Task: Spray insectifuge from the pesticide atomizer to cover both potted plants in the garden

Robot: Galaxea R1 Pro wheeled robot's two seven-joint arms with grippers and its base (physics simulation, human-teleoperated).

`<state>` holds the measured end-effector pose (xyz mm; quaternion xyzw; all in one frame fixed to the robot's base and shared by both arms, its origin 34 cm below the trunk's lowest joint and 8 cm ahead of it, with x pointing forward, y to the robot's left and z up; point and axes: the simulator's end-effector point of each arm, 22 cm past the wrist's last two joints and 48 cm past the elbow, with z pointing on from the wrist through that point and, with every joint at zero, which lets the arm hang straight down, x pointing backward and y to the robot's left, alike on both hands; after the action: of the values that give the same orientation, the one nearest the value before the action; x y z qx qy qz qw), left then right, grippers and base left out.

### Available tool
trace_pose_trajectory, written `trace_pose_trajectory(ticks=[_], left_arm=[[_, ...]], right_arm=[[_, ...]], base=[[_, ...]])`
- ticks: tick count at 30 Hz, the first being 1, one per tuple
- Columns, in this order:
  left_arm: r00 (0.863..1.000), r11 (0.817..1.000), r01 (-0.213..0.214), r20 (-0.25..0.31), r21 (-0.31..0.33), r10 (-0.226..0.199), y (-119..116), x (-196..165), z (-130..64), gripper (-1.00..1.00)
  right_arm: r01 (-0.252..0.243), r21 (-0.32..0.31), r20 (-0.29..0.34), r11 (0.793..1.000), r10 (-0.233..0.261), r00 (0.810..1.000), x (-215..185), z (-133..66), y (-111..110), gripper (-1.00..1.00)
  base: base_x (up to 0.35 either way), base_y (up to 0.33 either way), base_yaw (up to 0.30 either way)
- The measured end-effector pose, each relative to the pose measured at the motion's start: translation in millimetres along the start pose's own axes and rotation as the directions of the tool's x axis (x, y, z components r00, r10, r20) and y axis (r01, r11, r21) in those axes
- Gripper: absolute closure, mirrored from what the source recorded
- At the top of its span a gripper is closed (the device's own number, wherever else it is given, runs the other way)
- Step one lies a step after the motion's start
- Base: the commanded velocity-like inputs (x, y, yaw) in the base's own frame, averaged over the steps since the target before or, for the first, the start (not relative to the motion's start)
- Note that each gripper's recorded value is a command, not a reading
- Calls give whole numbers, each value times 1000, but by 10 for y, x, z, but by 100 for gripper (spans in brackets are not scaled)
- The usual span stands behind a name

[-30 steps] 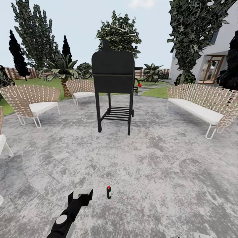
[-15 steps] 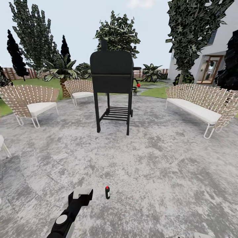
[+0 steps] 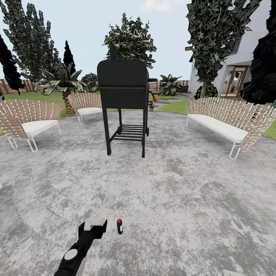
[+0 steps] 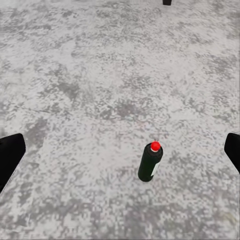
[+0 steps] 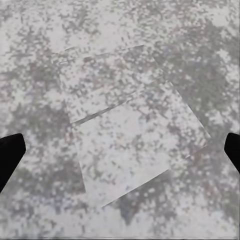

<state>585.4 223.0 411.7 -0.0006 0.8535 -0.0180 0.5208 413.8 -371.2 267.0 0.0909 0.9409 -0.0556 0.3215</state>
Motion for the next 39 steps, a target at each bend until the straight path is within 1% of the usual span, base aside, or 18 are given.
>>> trace_pose_trajectory(ticks=[2, 3, 4, 5, 6, 8, 9, 10, 11, 12, 13, 15, 19, 25, 30, 33, 36, 39], left_arm=[[1000, 1000, -30, 2, -2, 30, 6, -20, 8, -100], [999, 999, -43, 23, -2, 43, 5, -162, 62, -100], [997, 999, -51, 64, -3, 51, 2, -467, 182, -100], [995, 999, -55, 83, -4, 55, -3, -675, 286, -100], [995, 998, -56, 82, -3, 56, -4, -737, 341, -100], [998, 998, -60, 30, 2, 60, -15, -785, 571, -100], [998, 998, -64, -17, 6, 64, -15, -784, 749, -100], [997, 998, -69, -43, 7, 69, 8, -817, 868, -100], [995, 997, -73, -61, 6, 73, 32, -853, 967, -100], [995, 997, -75, -64, 6, 76, 47, -916, 1046, -100], [996, 997, -77, -51, 7, 78, 52, -1014, 1106, -100], [997, 997, -79, -22, 7, 79, 51, -1151, 1158, -100], [997, 997, -83, 7, 8, 83, 48, -1270, 1197, -100], [994, 996, -90, 63, 12, 89, 13, -1396, 1201, -100], [992, 996, -92, 84, 16, 91, -20, -1439, 1198, -100], [989, 996, -92, 114, 16, 90, -30, -1493, 1189, -100], [982, 996, -93, 168, 18, 88, -55, -1587, 1167, -100], [979, 995, -93, 186, 23, 87, -97, -1618, 1158, -100]], right_arm=[[2, -1, -52, 1000, -2, 999, 65, -11, -6, -100], [1, -6, -102, 1000, -2, 995, 47, -48, 16, -100], [-2, -14, -162, 1000, -1, 987, 13, -103, 50, -100], [-3, -19, -197, 1000, -1, 980, -26, -148, 74, -100], [-3, -22, -208, 1000, -2, 978, -76, -168, 92, -100], [-6, -38, -195, 999, -1, 981, -486, -221, 178, -100], [-8, -46, -166, 999, 0, 986, -793, -253, 226, -100], [-9, -51, -141, 999, 2, 990, -1006, -266, 258, -100], [-11, -56, -120, 998, 5, 993, -1186, -274, 288, -100], [-13, -60, -101, 998, 7, 995, -1340, -280, 312, -100], [-15, -63, -85, 998, 9, 996, -1466, -285, 333, -100], [-18, -67, -70, 998, 13, 997, -1581, -292, 353, -100], [-21, -74, -56, 997, 17, 998, -1678, -301, 383, -100], [-20, -75, -54, 997, 16, 998, -1688, -303, 396, -100], [-14, -69, -49, 998, 11, 999, -1694, -304, 384, -100], [-14, -68, -49, 998, 11, 999, -1695, -305, 383, -100], [-14, -68, -49, 998, 10, 999, -1696, -304, 382, -100], [-14, -68, -48, 998, 10, 999, -1699, -305, 382, -100]], base=[[16, 8, -1], [6, 3, 0], [4, 2, 0], [3, 1, 0], [2, 1, 0], [1, 0, 0], [0, 0, 0], [0, 0, 0], [0, 0, 0], [0, 0, 0], [0, 0, 0], [0, 0, 0], [0, 0, 0], [0, 0, 0], [0, 0, 0], [0, 0, 0], [0, 0, 0], [0, 0, -54]])
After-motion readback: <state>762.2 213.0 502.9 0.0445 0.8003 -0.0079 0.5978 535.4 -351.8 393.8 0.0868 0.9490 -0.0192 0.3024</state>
